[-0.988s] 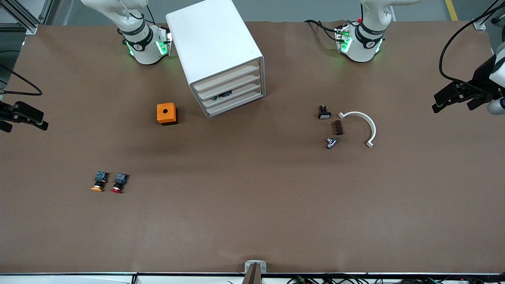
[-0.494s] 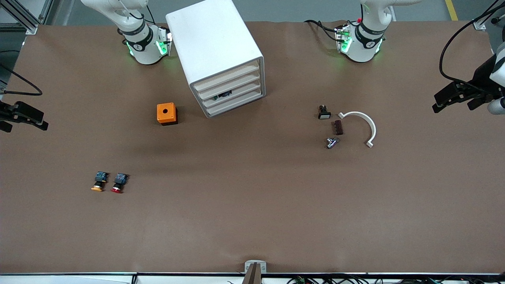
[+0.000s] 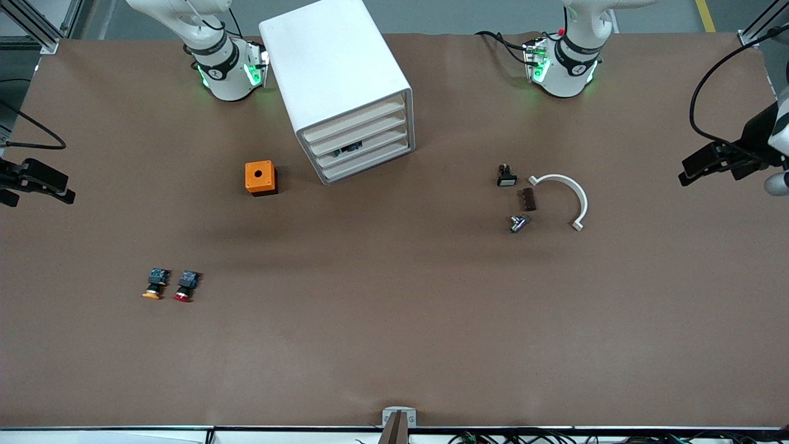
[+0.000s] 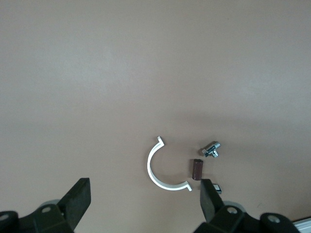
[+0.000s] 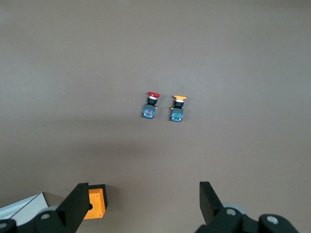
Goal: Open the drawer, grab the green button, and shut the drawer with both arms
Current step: 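Move both grippers out from rest toward the table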
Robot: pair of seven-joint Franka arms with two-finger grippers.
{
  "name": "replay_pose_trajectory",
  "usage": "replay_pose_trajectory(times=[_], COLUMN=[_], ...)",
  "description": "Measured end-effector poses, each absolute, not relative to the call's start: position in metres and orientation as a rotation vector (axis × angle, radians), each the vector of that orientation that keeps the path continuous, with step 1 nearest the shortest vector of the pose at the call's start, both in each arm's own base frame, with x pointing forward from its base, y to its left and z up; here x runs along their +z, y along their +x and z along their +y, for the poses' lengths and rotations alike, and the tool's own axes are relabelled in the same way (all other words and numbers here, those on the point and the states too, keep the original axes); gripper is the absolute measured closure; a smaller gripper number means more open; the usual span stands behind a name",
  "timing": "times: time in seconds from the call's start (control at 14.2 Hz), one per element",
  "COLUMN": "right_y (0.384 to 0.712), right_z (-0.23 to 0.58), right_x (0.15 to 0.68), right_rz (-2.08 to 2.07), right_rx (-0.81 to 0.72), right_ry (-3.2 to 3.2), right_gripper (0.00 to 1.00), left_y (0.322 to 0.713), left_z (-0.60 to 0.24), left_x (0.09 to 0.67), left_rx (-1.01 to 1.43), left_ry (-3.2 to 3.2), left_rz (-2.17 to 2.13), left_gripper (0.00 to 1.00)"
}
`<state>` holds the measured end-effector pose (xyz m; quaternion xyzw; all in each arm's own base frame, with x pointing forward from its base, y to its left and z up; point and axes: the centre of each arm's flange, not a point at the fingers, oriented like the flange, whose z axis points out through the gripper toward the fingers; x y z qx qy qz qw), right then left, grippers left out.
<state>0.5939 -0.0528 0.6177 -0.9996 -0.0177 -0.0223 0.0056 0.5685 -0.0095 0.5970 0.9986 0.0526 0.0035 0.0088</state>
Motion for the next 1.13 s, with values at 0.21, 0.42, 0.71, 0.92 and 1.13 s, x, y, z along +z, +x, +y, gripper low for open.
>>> replay_pose_trajectory(times=[0.21,0.42,0.71,0.92,1.13], right_y=[0.594,0.598,0.615,0.64,0.648], right_z=[-0.048,-0.034,-0.015,0.016,0.044], right_x=[0.617,0.609,0.583,0.545,0.52], right_rz=[-0.068,-0.102,-0.146,-0.097,0.028], right_rx=[-0.068,-0.05,-0.045,-0.058,-0.024], right_ry=[-3.128,-3.126,-3.127,-3.134,-3.153], right_gripper=[0.0,0.0,0.0,0.0,0.0], left_y=[0.585,0.599,0.608,0.61,0.616], left_z=[-0.017,-0.033,-0.078,-0.12,-0.158], left_x=[0.562,0.527,0.481,0.454,0.436], left_rx=[-0.071,-0.147,-0.272,-0.364,-0.478], left_ry=[3.12,3.119,3.116,3.05,2.922], left_rz=[0.143,0.105,0.108,0.31,0.609], left_gripper=[0.0,0.0,0.0,0.0,0.0])
